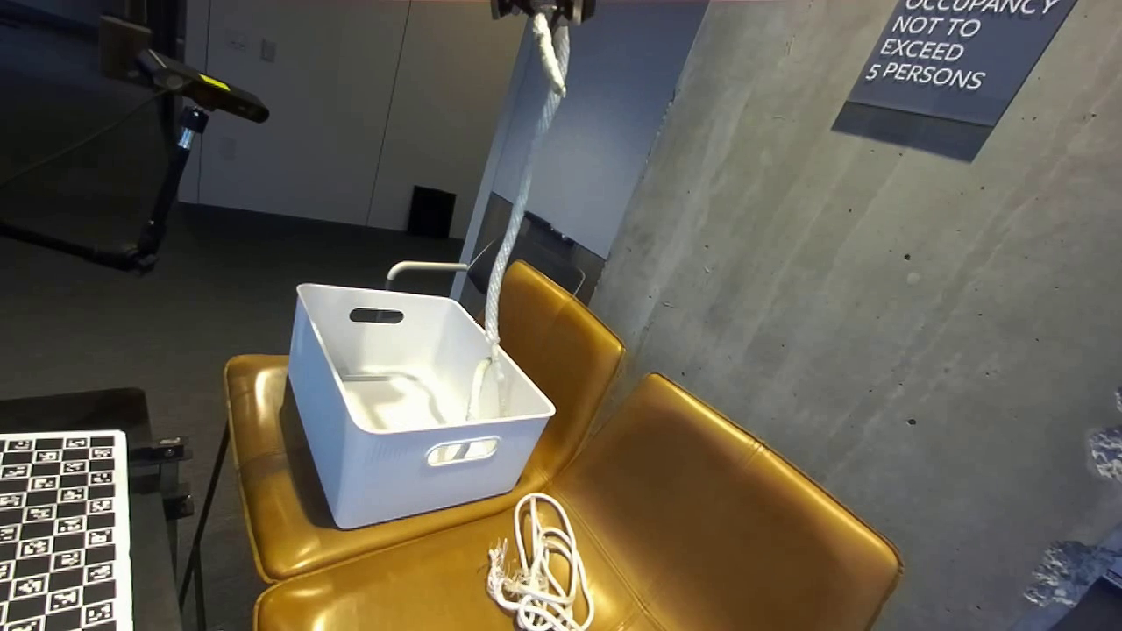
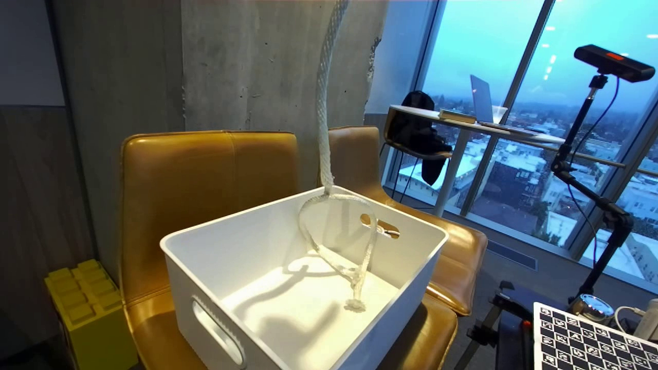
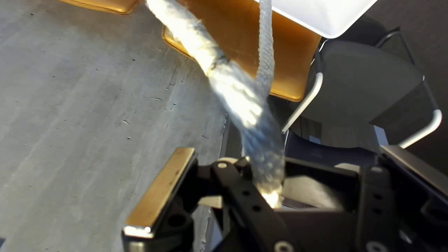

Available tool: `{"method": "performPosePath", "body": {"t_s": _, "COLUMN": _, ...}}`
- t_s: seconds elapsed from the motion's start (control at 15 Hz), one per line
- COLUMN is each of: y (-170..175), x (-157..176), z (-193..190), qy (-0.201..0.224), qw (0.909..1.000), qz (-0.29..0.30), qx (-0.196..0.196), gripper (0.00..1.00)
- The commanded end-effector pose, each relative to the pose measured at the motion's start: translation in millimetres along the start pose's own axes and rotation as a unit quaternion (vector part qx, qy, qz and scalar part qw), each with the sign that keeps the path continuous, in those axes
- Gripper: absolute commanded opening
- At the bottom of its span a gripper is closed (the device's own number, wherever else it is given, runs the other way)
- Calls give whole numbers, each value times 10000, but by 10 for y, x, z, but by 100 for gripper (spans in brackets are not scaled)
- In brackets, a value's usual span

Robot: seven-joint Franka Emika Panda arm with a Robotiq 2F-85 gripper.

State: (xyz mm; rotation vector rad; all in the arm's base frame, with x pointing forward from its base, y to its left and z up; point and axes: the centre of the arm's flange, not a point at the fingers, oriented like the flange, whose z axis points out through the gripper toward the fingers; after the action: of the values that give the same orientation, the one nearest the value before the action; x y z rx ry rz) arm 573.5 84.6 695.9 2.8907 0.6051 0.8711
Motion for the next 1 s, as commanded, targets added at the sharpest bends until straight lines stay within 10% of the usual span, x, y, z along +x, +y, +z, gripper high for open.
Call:
{"method": "performPosePath", "body": {"t_s": 0.0, "y": -205, "x": -148, "z": 159, "qy": -38, "qw": 10000, "qz": -47, "qx": 10, "gripper": 0}}
{"method": "performPosePath", "body": {"t_s": 0.8, "y": -481, "x": -986, "z": 875, "qy": -734, "qw": 9966, "qz": 148, "qx": 354, "gripper": 0}}
{"method": "performPosePath", "body": {"t_s": 0.93, "y": -466, "x": -1027, "z": 902, "qy": -750, "qw": 9964, "qz": 187, "qx": 341, "gripper": 26}}
